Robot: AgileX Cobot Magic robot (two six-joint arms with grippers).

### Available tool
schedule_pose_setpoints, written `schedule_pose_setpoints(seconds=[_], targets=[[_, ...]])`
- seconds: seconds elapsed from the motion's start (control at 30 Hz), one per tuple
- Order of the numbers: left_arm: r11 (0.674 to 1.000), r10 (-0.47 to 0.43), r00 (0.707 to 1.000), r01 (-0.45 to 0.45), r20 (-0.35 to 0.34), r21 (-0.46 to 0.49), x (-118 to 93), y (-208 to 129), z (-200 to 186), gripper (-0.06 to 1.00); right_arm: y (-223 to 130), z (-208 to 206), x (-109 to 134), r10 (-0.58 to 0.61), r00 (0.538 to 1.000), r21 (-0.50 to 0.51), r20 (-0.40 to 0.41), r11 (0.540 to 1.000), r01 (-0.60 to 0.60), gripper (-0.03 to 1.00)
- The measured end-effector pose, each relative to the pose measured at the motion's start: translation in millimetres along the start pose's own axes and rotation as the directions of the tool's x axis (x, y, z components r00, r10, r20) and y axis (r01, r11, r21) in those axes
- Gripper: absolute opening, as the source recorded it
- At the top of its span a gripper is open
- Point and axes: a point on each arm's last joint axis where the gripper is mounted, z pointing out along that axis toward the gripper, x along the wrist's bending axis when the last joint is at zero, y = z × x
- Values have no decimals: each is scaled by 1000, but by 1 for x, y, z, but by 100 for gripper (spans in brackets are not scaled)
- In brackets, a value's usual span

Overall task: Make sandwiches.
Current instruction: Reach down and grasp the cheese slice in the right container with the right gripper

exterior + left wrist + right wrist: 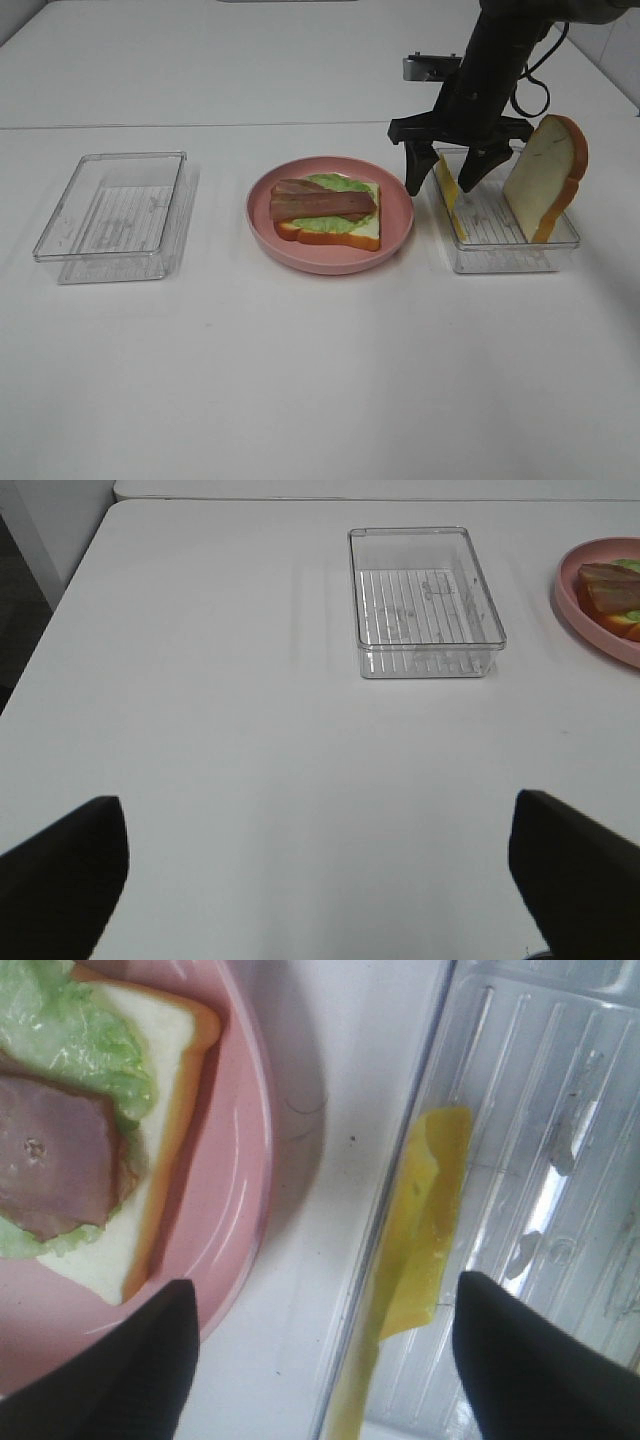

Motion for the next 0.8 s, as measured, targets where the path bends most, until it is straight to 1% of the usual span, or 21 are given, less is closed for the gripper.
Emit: schedule_pose_setpoints(seconds=[0.03,0.07,0.1,0.13,0.17,0.2,0.37,0.67,0.73,0.77,0.8], targets=[[1000,0,1000,0,0,0,0,0,0,97,0,0,0,0,1000,0,0,1000,0,64],[1000,0,1000,0,0,0,0,0,0,97,0,0,0,0,1000,0,0,1000,0,64],[1000,0,1000,0,0,0,0,0,0,97,0,0,0,0,1000,0,0,1000,0,58],[1000,0,1000,0,0,0,0,0,0,97,0,0,0,0,1000,0,0,1000,0,54],[1000,0,1000,0,0,0,0,0,0,97,0,0,0,0,1000,0,0,1000,0,54],[1000,0,1000,0,0,0,0,0,0,97,0,0,0,1,1000,0,0,1000,-1,50],[1000,0,1000,0,0,0,0,0,0,97,0,0,0,1,1000,0,0,1000,-1,45],[1000,0,1000,0,0,0,0,0,0,97,0,0,0,1,1000,0,0,1000,-1,45],[1000,0,1000,0,0,0,0,0,0,97,0,0,0,1,1000,0,0,1000,-1,41],[1000,0,1000,0,0,0,0,0,0,97,0,0,0,1,1000,0,0,1000,-1,41],[1000,0,1000,0,0,0,0,0,0,97,0,0,0,1,1000,-1,0,1000,-1,34]])
